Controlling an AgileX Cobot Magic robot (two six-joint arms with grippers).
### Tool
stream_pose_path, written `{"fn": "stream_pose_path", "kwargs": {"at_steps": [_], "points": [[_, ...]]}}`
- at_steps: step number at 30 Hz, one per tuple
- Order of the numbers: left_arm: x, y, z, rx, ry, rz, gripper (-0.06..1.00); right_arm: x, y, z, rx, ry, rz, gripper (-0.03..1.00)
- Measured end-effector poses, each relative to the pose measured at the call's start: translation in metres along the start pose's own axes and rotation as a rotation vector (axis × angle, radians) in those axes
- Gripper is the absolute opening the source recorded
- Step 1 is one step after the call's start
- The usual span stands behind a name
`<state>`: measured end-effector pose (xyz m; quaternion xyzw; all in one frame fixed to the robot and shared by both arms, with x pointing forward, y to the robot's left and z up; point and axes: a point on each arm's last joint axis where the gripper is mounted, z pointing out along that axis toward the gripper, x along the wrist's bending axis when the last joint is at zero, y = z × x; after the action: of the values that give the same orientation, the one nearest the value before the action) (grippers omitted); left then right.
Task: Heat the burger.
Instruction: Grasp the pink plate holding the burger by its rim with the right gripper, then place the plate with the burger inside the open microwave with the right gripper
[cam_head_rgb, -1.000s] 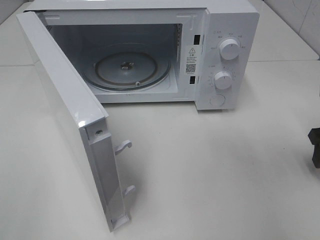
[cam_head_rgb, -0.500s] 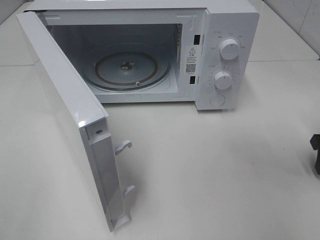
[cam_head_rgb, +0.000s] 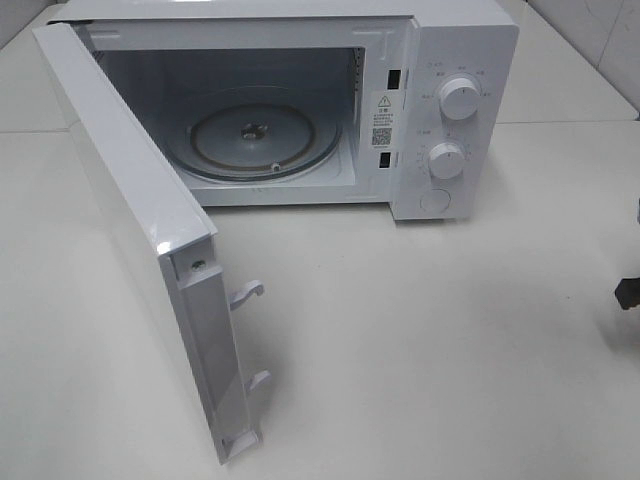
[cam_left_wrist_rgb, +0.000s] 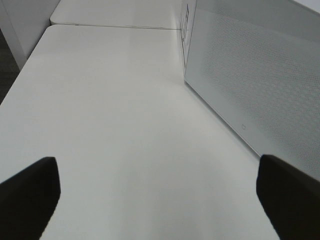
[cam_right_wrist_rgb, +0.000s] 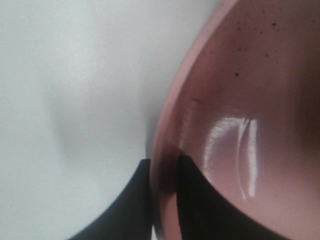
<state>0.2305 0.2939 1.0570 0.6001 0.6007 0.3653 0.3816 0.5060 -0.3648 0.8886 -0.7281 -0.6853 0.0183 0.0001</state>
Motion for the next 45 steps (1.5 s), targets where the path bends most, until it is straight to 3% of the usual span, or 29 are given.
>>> {"fn": "stream_pose_path", "kwargs": {"at_steps": [4, 22, 36, 45], "points": [[0.000, 0.000, 0.000, 0.000, 0.000, 0.000, 0.99, -0.001, 0.002, -0.002, -0.013, -0.008, 0.019, 0.09], [0.000, 0.000, 0.000, 0.000, 0.000, 0.000, 0.99, 0.004, 0.002, -0.005, -0.008, -0.016, 0.027, 0.09], [0.000, 0.000, 0.000, 0.000, 0.000, 0.000, 0.99, 0.059, -0.015, -0.047, -0.005, -0.130, -0.161, 0.04], [0.000, 0.000, 0.000, 0.000, 0.000, 0.000, 0.99, 0.099, -0.065, -0.073, -0.071, -0.211, -0.399, 0.05]]}}
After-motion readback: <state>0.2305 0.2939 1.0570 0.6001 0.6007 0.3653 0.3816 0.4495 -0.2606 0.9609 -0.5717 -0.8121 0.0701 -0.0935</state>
